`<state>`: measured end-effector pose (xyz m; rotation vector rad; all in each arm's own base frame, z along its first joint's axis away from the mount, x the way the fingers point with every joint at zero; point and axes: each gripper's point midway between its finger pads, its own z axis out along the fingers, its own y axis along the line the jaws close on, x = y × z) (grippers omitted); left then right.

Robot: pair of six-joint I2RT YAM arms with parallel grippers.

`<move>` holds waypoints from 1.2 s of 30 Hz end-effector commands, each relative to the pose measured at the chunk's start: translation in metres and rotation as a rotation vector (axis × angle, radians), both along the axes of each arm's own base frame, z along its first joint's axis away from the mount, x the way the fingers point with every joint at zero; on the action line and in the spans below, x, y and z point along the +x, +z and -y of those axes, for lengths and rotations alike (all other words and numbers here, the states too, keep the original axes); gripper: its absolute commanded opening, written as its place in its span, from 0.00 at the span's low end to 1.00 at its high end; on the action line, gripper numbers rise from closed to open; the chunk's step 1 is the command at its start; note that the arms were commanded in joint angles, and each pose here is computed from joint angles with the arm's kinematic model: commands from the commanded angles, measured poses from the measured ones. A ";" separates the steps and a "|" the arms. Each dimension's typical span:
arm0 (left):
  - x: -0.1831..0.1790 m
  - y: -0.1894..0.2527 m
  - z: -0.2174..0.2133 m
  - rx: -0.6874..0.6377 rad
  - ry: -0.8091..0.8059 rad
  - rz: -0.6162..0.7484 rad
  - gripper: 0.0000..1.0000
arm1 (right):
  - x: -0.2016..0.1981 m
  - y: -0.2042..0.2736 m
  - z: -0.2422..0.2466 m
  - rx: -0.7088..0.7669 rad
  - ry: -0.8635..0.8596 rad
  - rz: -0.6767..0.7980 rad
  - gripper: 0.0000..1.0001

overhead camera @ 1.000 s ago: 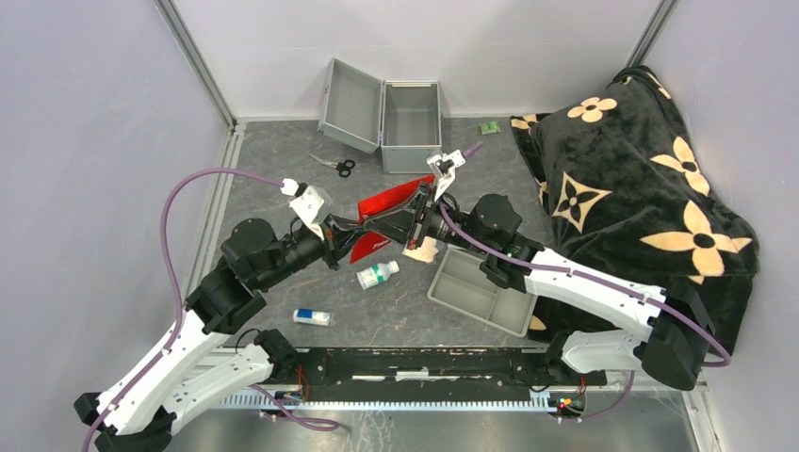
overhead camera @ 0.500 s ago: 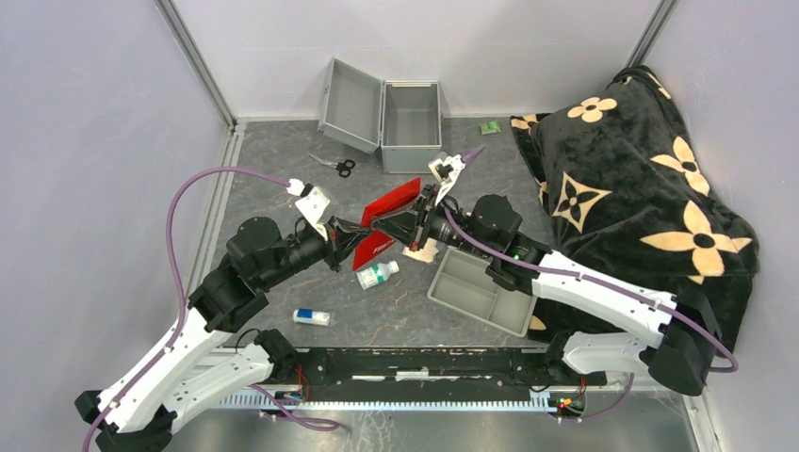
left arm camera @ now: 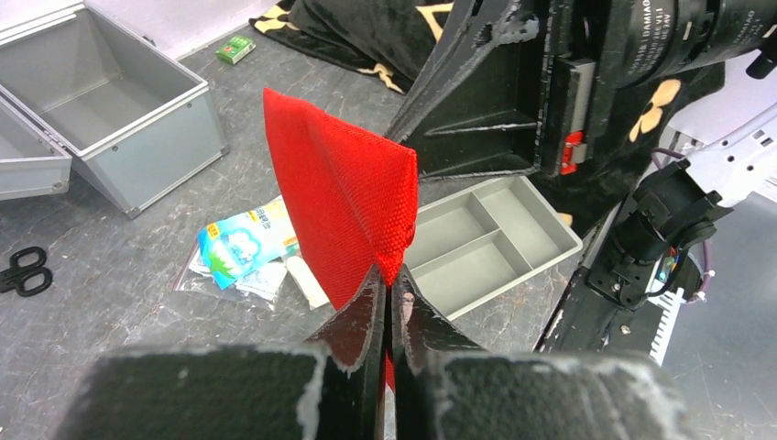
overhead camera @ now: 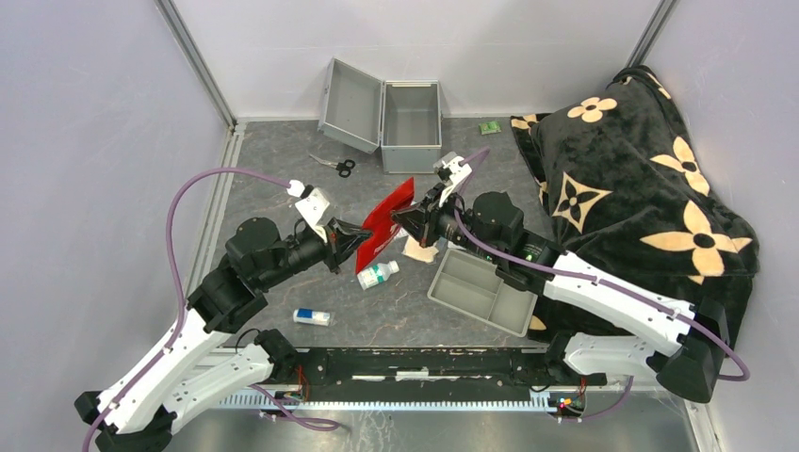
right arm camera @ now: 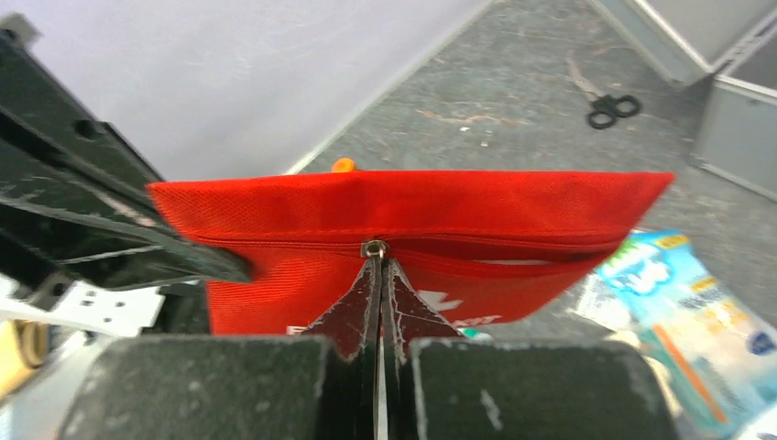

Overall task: Organize the medicine kit
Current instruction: Zip the medicine pouch.

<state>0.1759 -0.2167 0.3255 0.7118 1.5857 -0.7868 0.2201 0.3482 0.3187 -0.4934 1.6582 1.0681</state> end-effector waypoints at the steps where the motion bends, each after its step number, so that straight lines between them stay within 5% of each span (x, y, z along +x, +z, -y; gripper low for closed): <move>1: -0.016 0.029 0.000 -0.032 -0.075 0.095 0.02 | 0.026 0.009 0.032 -0.118 -0.177 0.085 0.00; 15: -0.047 0.034 -0.011 -0.013 -0.175 0.164 0.02 | 0.048 -0.012 0.091 -0.343 -0.290 0.110 0.00; 24: -0.063 0.030 -0.007 0.009 -0.271 0.170 0.02 | 0.048 -0.013 0.099 -0.460 -0.200 0.193 0.00; 27: -0.064 0.031 -0.007 0.015 -0.281 0.172 0.02 | 0.049 -0.015 0.107 -0.516 -0.198 0.219 0.09; 31: -0.053 0.027 -0.010 0.024 -0.216 0.157 0.02 | 0.041 -0.005 0.113 -0.526 -0.174 0.275 0.47; 36: -0.040 0.015 -0.014 0.090 -0.160 0.126 0.02 | 0.000 0.014 0.101 -0.490 0.065 0.434 0.63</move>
